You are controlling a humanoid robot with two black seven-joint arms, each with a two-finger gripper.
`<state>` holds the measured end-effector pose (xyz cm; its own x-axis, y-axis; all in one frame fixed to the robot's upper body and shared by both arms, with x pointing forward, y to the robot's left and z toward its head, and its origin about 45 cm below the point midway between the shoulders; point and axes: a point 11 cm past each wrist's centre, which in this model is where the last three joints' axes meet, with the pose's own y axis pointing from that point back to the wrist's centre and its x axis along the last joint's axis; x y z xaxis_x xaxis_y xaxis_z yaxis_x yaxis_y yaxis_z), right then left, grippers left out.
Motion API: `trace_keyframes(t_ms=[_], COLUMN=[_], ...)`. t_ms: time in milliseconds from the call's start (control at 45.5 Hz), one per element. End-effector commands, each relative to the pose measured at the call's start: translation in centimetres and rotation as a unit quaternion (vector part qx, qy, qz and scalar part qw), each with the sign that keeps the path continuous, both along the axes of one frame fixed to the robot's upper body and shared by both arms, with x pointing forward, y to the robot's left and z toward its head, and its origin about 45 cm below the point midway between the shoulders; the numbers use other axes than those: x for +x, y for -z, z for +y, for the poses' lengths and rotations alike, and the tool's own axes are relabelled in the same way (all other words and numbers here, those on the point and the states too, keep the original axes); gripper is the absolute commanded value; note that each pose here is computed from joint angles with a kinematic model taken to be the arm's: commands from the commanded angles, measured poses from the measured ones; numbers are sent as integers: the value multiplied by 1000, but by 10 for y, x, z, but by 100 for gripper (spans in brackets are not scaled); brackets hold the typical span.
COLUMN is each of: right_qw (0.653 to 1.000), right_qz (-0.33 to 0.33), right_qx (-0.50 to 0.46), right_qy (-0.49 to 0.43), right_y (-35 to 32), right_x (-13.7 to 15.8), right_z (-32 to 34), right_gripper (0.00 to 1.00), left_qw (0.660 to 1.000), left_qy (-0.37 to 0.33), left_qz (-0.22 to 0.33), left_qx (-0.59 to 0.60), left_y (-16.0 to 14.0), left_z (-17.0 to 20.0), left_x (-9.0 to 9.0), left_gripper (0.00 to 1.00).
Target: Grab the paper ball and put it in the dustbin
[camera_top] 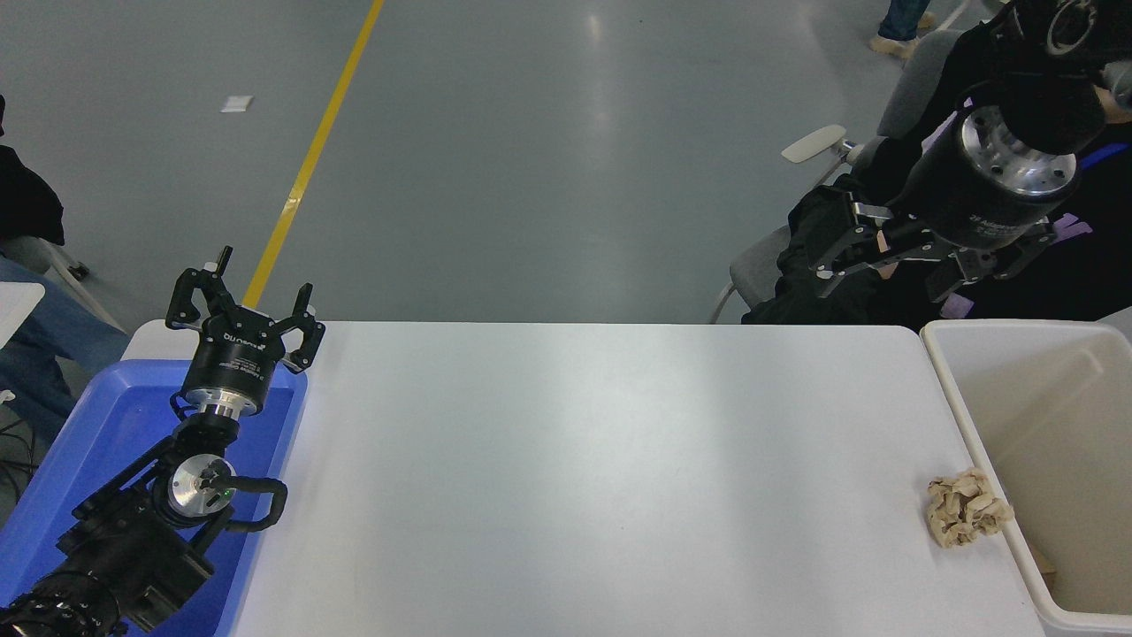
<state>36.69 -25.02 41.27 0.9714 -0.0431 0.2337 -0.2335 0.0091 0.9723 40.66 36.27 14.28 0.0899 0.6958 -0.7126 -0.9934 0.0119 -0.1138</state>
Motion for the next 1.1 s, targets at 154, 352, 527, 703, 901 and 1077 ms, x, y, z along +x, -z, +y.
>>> trace_keyframes(t_ms=[154,352,527,703,901,1077], right_qw=[1000,1000,1000,1000,1000,1000], right_qz=[5,0,3,3,3,3], right_qx=[0,1,0,2,1,1], right_qy=[1,0,0,1,-1,0], right_y=[4,0,3,3,2,3], right_x=[0,0,0,0,0,0], right_z=[-1,0,0,0,1,0], right_gripper=[100,100,100,100,100,100], left_qw=[1000,1000,1000,1000,1000,1000], left_qy=[0,-1,0,-1,-1,-2], left_qz=[0,1,0,1,1,0], left_qx=[1,1,1,1,1,1], left_y=[0,0,0,0,0,0], left_z=[0,1,0,1,1,2], left_x=[0,0,0,0,0,0], left_gripper=[98,98,98,98,98,98])
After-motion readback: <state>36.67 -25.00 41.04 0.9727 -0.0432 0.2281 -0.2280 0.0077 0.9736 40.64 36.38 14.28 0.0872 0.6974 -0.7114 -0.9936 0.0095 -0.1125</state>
